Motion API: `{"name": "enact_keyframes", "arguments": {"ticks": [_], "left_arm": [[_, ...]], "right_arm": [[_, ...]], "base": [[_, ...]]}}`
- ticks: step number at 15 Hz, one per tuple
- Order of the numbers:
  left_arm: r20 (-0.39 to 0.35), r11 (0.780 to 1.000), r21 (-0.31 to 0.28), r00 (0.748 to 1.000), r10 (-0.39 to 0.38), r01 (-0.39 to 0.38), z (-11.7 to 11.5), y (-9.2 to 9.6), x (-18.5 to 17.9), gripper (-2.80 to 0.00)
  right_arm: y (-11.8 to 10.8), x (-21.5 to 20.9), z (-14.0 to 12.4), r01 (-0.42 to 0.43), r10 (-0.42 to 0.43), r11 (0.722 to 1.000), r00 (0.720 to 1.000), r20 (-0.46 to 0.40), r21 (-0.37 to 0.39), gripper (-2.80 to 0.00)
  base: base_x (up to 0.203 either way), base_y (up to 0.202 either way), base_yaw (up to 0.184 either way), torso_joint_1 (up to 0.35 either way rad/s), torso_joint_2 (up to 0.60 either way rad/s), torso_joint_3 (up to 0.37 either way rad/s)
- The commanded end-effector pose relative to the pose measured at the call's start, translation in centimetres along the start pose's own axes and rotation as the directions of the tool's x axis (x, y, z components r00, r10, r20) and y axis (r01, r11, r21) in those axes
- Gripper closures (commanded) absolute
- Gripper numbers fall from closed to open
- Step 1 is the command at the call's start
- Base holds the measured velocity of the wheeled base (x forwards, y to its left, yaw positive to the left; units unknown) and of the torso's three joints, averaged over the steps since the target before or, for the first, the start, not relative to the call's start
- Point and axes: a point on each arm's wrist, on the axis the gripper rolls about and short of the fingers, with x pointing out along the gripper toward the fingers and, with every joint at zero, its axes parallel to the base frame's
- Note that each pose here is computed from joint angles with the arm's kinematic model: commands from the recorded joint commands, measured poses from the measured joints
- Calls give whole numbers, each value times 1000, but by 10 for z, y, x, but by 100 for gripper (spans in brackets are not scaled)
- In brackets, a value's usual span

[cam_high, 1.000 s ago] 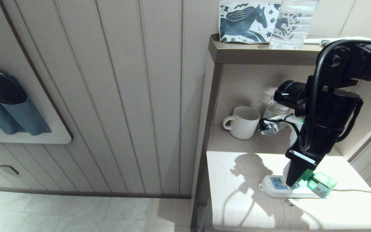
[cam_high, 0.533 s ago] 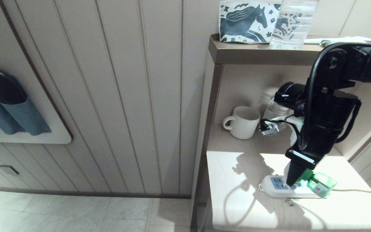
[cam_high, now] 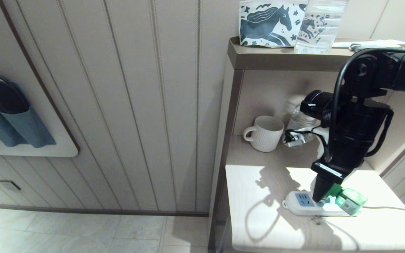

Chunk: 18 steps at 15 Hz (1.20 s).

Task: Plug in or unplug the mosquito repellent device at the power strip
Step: Insert the plug into the socket

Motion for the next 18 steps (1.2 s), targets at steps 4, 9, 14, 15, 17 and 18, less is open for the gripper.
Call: {"name": "enact_keyframes", "arguments": {"ticks": [4,9,14,15,17,18], "left_arm": [[1,1000,1,1000,-1,1,0,0,0,0],[2,1000,-1,1000,-2,2,0,0,0,0],[2,1000,-12,1000,-2,2,0,0,0,0],[2,1000,-12,1000,-2,2,0,0,0,0],[2,1000,-12,1000,-1,1,0,0,0,0],[2,1000,-12,1000,-2,2,0,0,0,0]], "right_arm": [[2,-4,-2,4,-4,1000,1000,16,0,0],[1,-7,-1,20,-20,1000,998,61,7,0],[4,-12,-10,16,-17,1000,998,65,20,0],[5,-10,-17,11,-12,1000,999,47,26,0],[7,-14,-27,21,-23,999,997,77,33,0],[9,-18,-28,29,-33,999,994,100,36,0]], "base": [[0,0,0,0,0,0],[0,0,0,0,0,0],[0,0,0,0,0,0],[0,0,0,0,0,0],[0,0,0,0,0,0],[0,0,0,0,0,0]]}}
